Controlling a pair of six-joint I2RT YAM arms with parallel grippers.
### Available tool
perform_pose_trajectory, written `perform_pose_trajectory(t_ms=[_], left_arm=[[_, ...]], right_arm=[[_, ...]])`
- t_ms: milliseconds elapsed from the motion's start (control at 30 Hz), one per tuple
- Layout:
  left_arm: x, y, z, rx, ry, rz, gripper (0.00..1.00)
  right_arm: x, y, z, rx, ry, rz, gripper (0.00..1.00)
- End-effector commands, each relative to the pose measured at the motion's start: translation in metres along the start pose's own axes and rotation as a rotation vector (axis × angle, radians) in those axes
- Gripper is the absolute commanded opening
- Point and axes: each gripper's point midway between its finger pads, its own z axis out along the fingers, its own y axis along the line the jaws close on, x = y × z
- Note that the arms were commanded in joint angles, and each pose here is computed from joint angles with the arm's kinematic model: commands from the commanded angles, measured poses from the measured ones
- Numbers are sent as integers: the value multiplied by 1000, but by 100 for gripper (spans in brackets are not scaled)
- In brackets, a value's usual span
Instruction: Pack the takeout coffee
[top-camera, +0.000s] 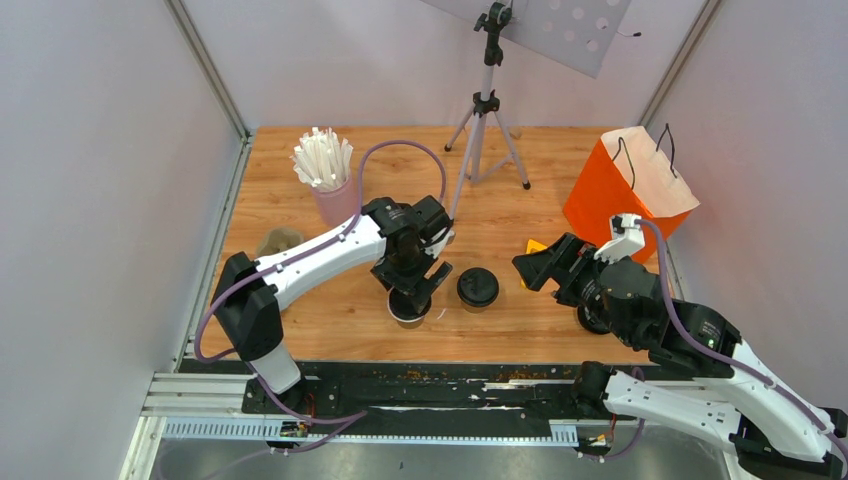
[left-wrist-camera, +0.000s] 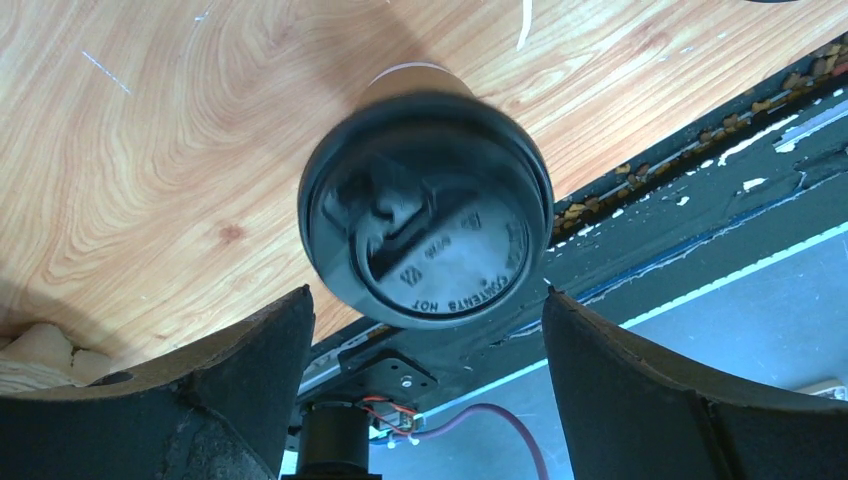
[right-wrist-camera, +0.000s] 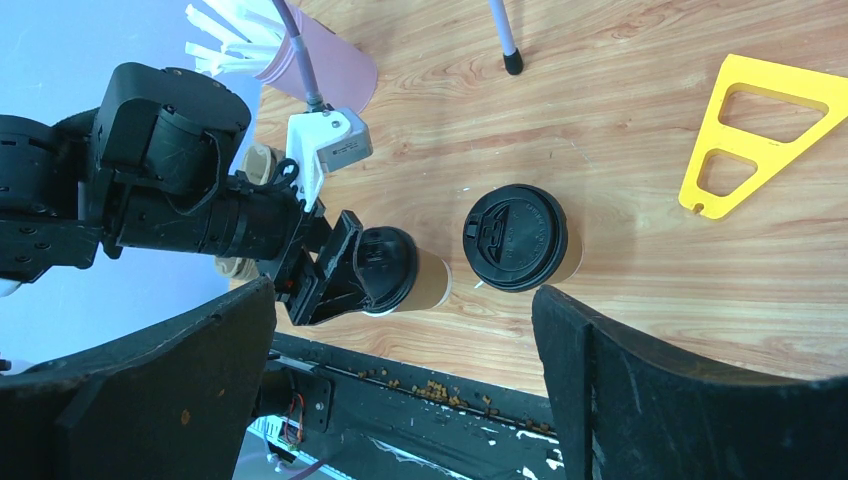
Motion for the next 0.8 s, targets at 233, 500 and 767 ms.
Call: perform_pose_trajectory(t_ms=[233,500,767], left_arm=[[-8,-5,-4,18,-29,21,91],[-33,3,-44,-39,-228,-49,89],[-41,24,-75,63,-524,-301,86]], right_arm=[[-6,-2,-3,-4,-28,13,100],[6,17,1,-101,26,-32,100],[47,35,30,-216,114,-146,87]])
